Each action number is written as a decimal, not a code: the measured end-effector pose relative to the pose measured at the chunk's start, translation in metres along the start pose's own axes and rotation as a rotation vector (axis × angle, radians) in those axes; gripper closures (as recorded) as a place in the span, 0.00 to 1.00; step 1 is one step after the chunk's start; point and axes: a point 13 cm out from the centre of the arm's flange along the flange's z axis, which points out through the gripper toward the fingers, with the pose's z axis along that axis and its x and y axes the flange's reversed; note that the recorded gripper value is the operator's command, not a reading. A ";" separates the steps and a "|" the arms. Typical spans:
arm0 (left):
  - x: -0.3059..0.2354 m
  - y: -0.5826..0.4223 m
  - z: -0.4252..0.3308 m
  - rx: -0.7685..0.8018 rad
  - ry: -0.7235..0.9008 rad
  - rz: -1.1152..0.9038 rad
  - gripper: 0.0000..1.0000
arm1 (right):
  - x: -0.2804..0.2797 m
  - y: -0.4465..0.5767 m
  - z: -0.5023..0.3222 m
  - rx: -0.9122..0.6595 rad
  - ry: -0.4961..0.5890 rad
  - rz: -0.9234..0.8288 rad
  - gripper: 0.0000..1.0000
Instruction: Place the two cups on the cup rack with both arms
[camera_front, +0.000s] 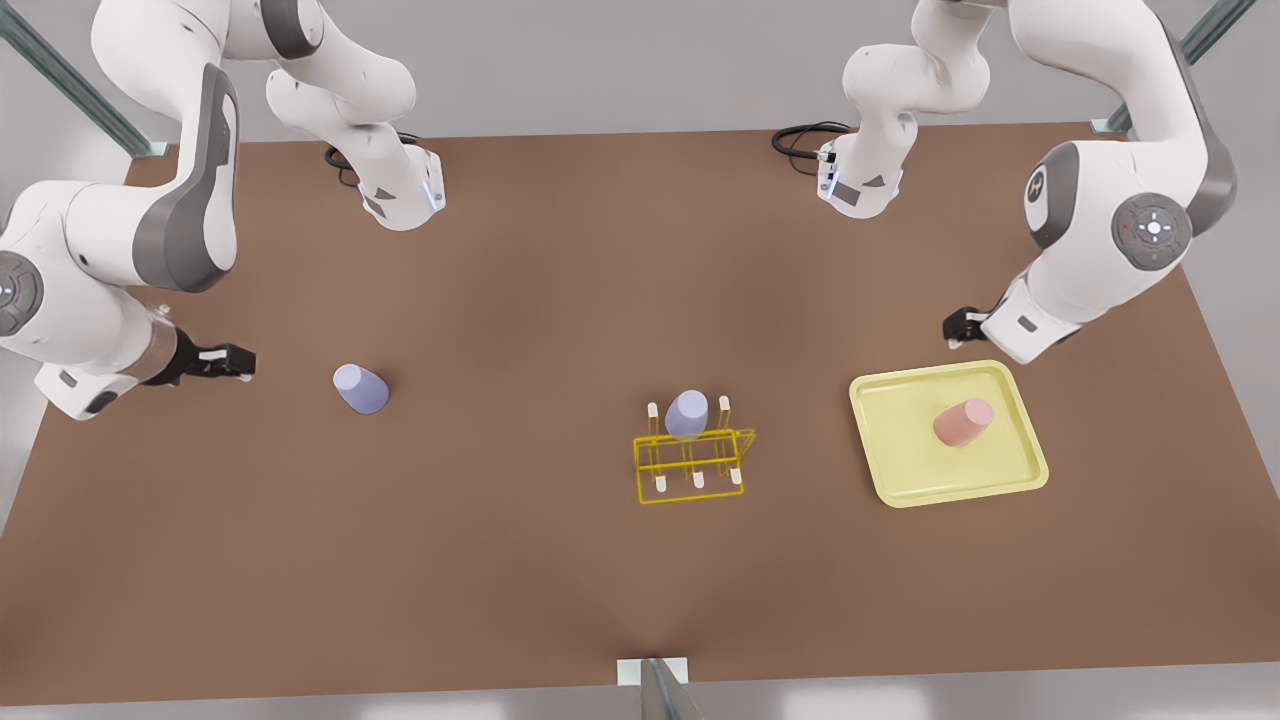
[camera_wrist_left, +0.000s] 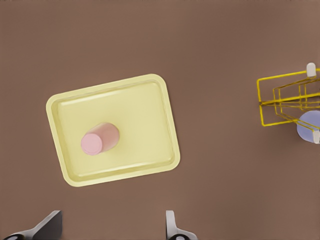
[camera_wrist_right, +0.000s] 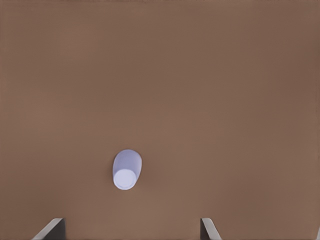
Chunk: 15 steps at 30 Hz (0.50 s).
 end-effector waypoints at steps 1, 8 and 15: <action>-0.002 0.000 0.001 0.000 -0.006 0.001 0.00 | -0.002 0.000 0.000 0.001 -0.006 -0.004 0.00; -0.010 0.015 0.006 -0.001 -0.021 -0.017 0.00 | 0.040 0.044 0.123 -0.043 0.126 -0.080 0.00; -0.006 0.075 0.152 0.019 0.089 -0.123 0.00 | 0.037 0.062 0.206 -0.046 -0.016 -0.079 0.00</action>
